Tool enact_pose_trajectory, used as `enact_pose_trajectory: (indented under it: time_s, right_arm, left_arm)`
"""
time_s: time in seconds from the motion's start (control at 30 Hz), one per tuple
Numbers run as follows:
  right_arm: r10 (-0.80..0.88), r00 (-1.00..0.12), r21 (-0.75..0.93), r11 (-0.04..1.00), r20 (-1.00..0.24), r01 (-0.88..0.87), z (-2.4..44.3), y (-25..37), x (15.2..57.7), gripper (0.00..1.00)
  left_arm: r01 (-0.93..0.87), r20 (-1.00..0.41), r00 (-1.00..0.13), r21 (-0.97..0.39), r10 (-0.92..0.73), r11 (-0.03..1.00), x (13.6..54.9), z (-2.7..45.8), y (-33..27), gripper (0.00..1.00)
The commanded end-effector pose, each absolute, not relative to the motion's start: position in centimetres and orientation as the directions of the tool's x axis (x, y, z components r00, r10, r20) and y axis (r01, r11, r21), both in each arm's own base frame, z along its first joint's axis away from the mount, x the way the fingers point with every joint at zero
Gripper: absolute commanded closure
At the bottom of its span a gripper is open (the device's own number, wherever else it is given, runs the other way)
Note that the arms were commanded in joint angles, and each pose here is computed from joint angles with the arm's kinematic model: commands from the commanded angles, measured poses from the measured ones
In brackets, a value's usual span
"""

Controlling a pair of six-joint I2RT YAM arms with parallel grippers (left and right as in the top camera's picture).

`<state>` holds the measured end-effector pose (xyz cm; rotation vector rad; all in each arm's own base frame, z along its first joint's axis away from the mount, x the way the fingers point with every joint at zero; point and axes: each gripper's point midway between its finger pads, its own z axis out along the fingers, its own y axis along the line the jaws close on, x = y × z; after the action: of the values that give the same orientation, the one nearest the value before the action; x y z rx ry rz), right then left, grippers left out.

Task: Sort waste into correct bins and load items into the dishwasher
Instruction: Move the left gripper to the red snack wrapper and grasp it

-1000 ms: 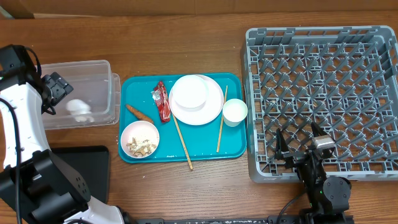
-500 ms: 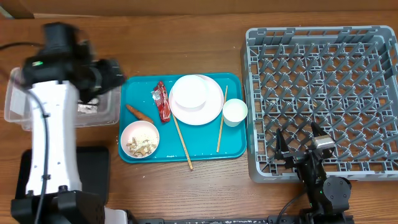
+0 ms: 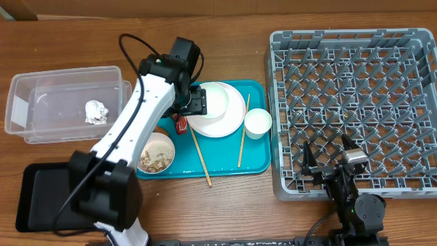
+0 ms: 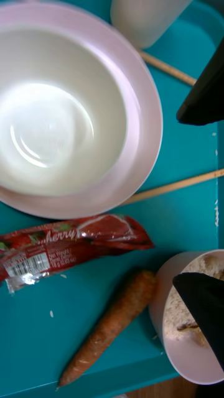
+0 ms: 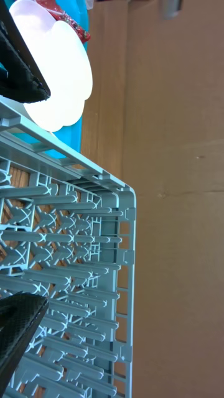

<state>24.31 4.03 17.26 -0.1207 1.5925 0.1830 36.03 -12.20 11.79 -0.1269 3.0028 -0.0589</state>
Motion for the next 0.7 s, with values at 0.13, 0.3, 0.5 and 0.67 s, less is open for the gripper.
enact_pose_trajectory:
  time_s: [0.13,0.3,0.5,0.67]
  right_arm:
    - [0.034,-0.024,0.038,0.981,-0.999,-0.192,17.1,4.0,24.3,0.00]
    - [0.034,-0.024,0.038,0.981,-0.999,-0.192,17.1,4.0,24.3,0.00]
    - [0.034,-0.024,0.038,0.981,-0.999,-0.192,17.1,4.0,24.3,0.00]
    - [0.034,-0.024,0.038,0.981,-0.999,-0.192,17.1,4.0,24.3,0.00]
  left_arm:
    - [-0.070,-0.021,-0.997,0.075,-0.069,0.995,35.9,7.1,-10.0,0.23]
    - [-0.035,0.035,-0.999,0.100,-0.038,0.994,35.8,4.8,-9.9,0.24]
    - [-0.008,0.047,-0.999,0.132,-0.015,0.991,36.2,3.4,-9.2,0.26]
    - [0.050,0.075,-0.996,0.135,0.040,0.990,36.1,2.4,-9.1,0.26]
